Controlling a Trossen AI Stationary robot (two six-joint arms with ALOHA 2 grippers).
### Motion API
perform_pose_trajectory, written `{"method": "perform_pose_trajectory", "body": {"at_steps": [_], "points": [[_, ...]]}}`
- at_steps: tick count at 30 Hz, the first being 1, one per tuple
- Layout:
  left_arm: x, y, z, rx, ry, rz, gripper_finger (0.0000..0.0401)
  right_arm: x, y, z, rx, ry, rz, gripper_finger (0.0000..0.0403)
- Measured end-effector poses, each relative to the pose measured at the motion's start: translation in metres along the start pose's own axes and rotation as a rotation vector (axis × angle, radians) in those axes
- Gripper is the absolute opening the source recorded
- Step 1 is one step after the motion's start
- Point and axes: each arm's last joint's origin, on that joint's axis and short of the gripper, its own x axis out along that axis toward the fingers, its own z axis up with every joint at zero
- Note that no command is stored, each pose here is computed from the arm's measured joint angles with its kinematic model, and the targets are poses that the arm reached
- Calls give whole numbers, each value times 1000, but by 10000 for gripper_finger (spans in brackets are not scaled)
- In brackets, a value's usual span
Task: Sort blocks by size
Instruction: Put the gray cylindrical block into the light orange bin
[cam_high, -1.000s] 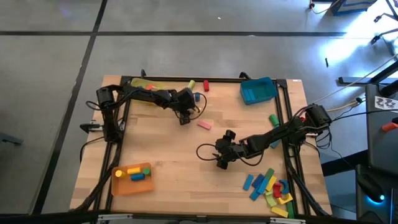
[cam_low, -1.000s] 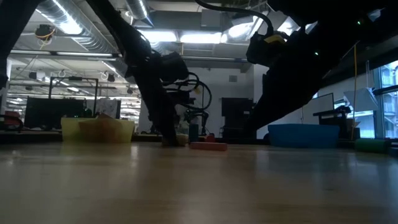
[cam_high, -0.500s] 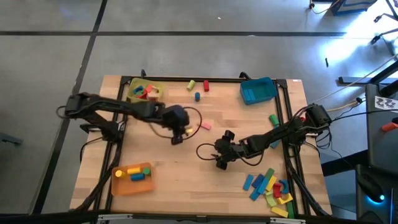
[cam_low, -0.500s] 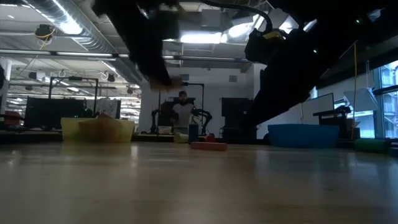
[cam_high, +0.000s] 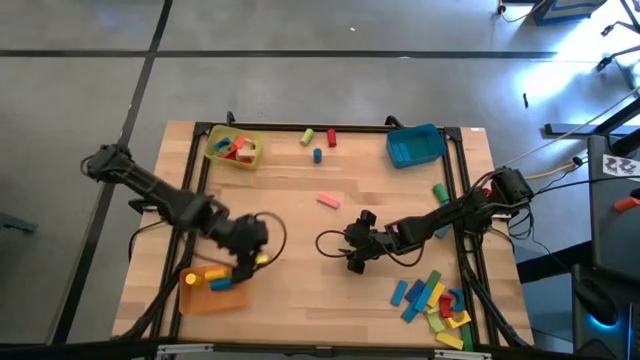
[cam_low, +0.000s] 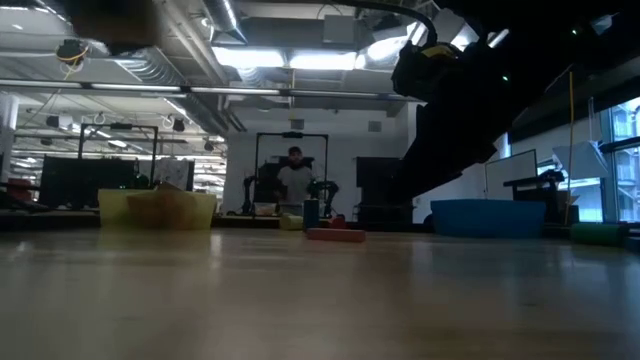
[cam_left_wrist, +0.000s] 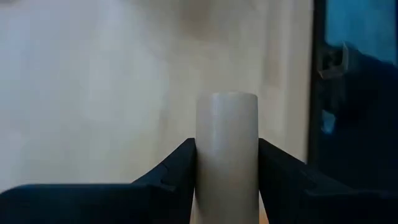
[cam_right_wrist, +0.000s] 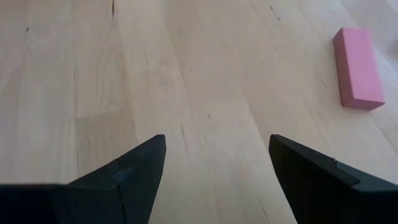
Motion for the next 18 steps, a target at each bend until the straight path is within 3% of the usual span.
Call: {"method": "perform_pose_trajectory", "body": {"at_steps": [9,18], "points": [[-6,-49,-55,-116,109,-42,125,0,0,0,0,0,1,289],[15,-66,-102,-74,161,29,125,0,0,0,5,-3,2,289]]}}
